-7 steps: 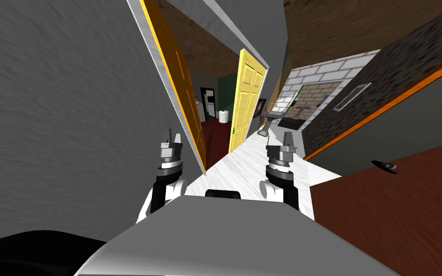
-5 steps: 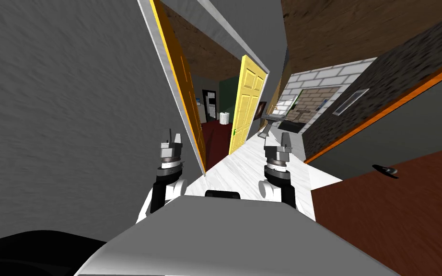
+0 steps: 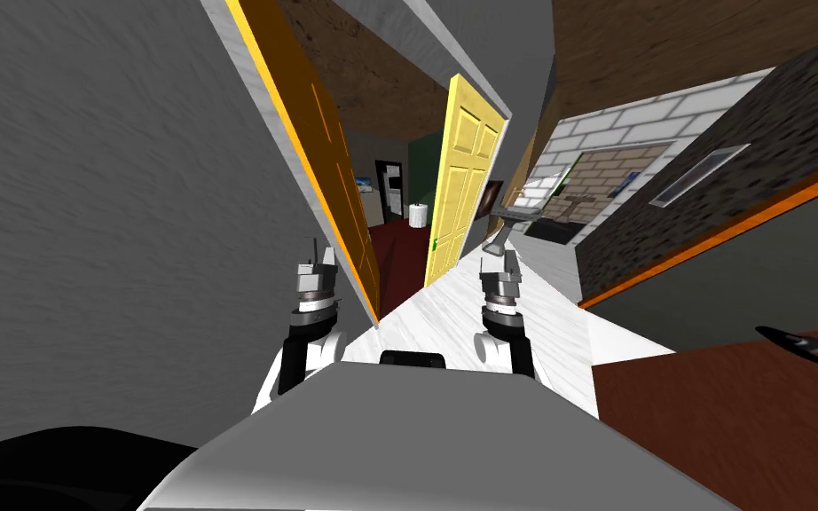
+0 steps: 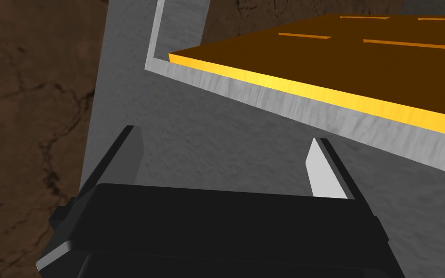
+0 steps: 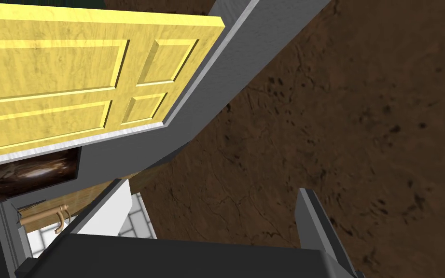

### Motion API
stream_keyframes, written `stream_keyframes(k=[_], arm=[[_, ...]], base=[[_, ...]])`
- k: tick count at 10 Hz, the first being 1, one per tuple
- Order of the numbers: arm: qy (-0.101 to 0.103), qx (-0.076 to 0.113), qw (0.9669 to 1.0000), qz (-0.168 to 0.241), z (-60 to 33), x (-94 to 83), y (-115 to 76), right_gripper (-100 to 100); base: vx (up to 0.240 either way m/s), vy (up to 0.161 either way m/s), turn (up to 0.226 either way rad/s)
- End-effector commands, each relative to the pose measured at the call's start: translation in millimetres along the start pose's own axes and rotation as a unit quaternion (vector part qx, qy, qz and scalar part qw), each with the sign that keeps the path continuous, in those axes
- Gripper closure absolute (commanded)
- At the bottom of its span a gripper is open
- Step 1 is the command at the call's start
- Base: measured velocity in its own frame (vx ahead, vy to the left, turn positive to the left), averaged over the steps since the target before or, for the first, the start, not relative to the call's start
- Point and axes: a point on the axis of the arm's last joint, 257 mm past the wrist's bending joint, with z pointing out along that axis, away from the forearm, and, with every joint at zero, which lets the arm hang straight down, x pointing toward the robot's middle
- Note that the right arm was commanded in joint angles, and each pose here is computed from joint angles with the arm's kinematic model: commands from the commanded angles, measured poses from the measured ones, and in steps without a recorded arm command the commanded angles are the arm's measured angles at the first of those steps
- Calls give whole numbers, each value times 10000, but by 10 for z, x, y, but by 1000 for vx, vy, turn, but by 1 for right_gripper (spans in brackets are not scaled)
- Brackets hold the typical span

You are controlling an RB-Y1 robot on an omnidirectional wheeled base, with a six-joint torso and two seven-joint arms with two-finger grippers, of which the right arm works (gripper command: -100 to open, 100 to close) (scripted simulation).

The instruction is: Push the door open

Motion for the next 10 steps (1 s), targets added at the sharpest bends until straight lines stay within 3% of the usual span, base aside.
stream_keyframes(k=[1, 10], arm=[[68, 101, 9999, 32, -22, 53, -131, -100], [324, 594, 9976, 173, -179, 249, -763, -100]], base=[[107, -87, 73], [96, -73, 71]])
